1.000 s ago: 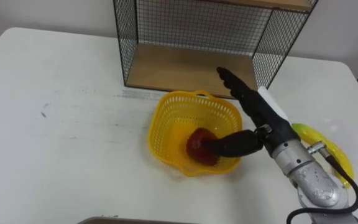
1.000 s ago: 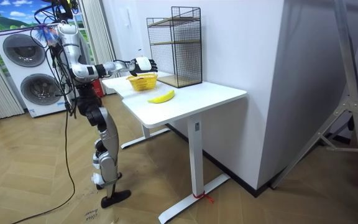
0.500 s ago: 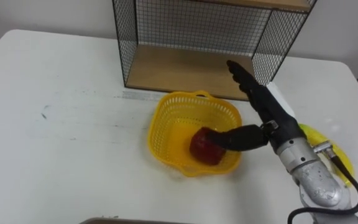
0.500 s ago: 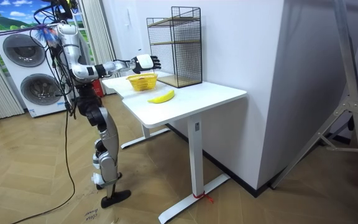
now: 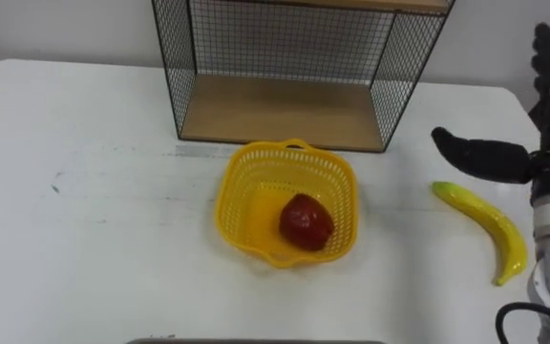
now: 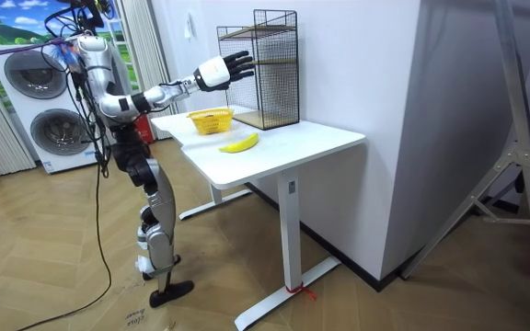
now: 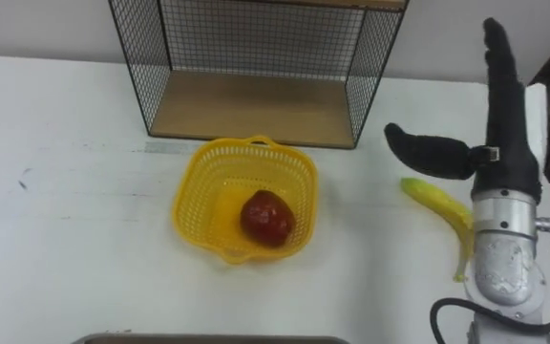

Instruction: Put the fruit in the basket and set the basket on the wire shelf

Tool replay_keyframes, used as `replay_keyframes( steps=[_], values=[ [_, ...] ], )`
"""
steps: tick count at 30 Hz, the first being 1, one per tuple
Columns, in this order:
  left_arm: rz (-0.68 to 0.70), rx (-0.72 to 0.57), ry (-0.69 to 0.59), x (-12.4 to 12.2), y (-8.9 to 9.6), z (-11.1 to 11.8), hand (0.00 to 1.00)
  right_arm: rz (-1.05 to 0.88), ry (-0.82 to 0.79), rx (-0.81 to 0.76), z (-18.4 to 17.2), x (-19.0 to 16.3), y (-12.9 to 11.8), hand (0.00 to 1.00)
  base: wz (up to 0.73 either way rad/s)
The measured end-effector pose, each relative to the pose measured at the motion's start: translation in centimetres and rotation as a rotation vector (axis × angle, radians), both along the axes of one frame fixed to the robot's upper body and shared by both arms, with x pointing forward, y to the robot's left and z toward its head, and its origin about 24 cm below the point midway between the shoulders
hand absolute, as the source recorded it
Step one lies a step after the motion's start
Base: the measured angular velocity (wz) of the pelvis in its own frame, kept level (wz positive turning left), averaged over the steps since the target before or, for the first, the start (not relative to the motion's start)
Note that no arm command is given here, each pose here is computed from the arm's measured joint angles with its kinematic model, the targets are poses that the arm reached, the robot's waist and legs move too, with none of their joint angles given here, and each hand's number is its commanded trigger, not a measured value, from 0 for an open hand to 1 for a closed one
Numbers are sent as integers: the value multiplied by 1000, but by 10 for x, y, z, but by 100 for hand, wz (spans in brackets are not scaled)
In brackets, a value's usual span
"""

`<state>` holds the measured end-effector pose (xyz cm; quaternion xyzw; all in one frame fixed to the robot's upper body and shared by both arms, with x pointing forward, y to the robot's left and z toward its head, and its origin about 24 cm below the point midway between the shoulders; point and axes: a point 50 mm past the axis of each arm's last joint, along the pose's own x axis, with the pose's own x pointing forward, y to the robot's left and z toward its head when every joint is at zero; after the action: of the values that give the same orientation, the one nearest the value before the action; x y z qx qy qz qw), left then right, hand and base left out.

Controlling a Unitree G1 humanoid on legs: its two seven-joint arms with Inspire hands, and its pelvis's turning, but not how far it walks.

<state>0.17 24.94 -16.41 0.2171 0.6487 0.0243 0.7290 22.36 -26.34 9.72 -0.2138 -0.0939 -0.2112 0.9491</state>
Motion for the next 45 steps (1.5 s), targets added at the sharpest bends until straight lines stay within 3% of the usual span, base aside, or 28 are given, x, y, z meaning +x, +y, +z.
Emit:
replay_keyframes(
  steps=[6, 16, 26, 45],
  values=[
    [16, 9, 14, -7, 3, 1, 0, -122, -8, -22, 1, -5, -23, 0, 0],
    [28, 30, -5, -1, 9, 3, 0, -157, 149, -75, -16, 5, -48, 0, -2],
    [32, 39, 2, 2, 12, 4, 0, -94, 294, 1, -35, 23, -54, 0, 0],
    [56, 62, -40, 8, 22, 9, 0, 74, 611, 119, -87, 17, -57, 0, 1]
  ],
)
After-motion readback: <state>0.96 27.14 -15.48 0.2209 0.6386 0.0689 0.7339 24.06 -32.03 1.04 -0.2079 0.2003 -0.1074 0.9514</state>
